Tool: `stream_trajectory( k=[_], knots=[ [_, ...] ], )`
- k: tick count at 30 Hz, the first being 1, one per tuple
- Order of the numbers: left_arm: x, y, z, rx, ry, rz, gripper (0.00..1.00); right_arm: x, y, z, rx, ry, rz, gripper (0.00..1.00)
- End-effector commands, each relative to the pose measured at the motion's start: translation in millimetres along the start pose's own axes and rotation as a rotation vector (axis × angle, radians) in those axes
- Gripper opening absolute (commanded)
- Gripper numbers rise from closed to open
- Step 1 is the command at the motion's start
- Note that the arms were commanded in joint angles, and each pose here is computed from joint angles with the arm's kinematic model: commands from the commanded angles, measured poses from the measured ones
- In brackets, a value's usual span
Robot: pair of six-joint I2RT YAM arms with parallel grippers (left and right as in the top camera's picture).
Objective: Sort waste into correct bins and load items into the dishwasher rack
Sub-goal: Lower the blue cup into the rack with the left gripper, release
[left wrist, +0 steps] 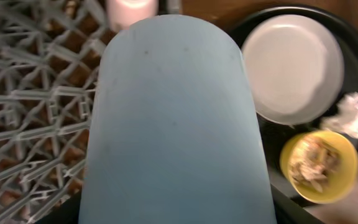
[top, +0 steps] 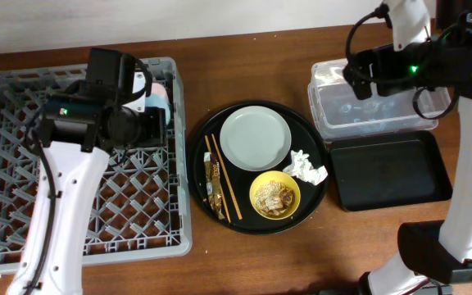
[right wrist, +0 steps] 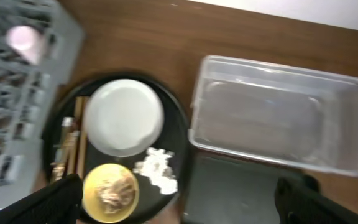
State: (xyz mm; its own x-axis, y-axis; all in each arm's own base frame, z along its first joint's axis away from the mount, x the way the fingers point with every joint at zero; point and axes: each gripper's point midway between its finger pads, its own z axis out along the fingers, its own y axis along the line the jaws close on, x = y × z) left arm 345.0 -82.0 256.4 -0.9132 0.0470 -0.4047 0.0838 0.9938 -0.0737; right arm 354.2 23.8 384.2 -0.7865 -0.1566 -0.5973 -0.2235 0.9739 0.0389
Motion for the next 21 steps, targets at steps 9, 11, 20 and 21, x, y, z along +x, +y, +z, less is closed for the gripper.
stream_trajectory(
  k=[9, 11, 20, 21],
  knots=[
    [-0.8, 15.9, 96.3, -0.117, 0.19, -0.031, 0.46, 2.8, -19.1, -2.5, 0.106, 0.015, 0.022, 0.98],
    [0.5, 16.5, 103.9, -0.121, 0.206, -0.031, 0.46, 2.9, -19.1, -2.5, 0.106, 0.015, 0.022, 0.99],
    [7.3, 23.2, 110.7, -0.138, 0.247, -0.039, 0.46, 2.9, -19.2, -2.5, 0.107, 0.015, 0.021, 0.99],
    [9.2, 25.2, 111.7, -0.141, 0.254, -0.043, 0.46, 2.8, -19.2, -2.5, 0.107, 0.015, 0.021, 0.99]
  ],
)
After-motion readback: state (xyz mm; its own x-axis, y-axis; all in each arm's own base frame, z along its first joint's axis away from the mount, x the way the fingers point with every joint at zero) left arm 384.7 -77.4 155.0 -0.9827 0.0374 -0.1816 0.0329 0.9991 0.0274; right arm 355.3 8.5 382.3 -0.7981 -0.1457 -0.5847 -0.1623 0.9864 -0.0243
